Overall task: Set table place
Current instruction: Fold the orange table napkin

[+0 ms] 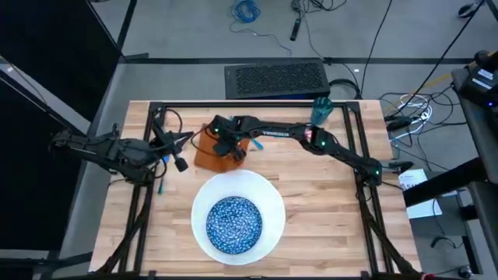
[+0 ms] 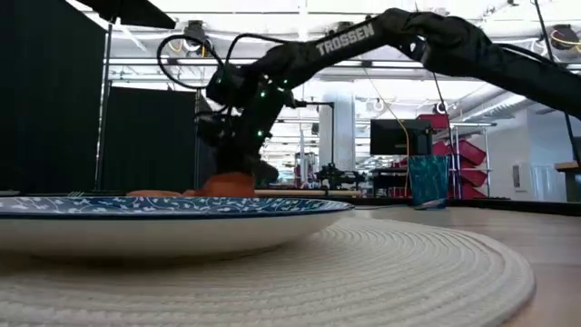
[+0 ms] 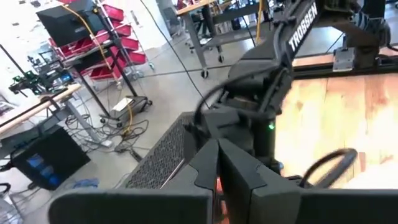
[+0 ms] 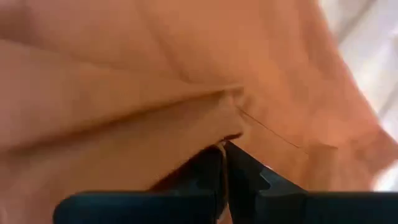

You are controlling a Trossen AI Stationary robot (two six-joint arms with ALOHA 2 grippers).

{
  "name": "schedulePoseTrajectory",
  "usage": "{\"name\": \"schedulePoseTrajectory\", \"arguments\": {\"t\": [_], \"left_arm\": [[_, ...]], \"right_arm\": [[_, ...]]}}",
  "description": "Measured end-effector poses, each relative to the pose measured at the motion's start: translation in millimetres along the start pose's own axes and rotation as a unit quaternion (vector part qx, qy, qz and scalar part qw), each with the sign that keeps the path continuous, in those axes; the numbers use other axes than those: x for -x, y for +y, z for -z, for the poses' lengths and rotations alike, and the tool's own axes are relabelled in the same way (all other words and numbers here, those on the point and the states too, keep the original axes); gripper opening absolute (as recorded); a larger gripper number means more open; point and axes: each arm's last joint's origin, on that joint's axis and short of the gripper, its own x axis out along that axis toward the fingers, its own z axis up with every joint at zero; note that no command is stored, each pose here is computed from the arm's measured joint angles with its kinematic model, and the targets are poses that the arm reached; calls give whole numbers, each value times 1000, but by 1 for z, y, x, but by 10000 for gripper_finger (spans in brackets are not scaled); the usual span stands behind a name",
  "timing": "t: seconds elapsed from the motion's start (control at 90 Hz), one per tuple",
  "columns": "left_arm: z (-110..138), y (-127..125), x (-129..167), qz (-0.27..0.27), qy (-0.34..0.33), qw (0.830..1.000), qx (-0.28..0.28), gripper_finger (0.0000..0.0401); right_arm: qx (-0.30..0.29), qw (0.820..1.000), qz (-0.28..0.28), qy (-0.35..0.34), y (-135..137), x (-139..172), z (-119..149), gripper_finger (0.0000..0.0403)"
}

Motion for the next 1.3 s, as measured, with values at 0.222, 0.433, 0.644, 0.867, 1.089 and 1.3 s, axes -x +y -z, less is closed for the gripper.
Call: {"name": "schedulePoseTrajectory", "arguments": {"t": [0.222,0.433,0.644,0.867,1.089,1.3], "left_arm": [[0,0,0,2,0,1000,2,0],[0,-1,0,8,-2,1000,3,0],[-1,0,0,8,-4,1000,5,0],[0,-1,0,10,-3,1000,3,0],[0,-2,0,25,-5,1000,14,0],[0,-4,0,61,-9,998,28,0]], "right_arm": [[-8,999,50,1,-9,14,-7,25],[-36,997,69,7,-15,60,-16,112],[-73,995,66,10,-17,105,-20,186],[-177,983,23,51,-13,158,0,196],[-390,906,-162,-16,-6,210,59,181],[-482,869,-107,-23,13,270,117,167]]}}
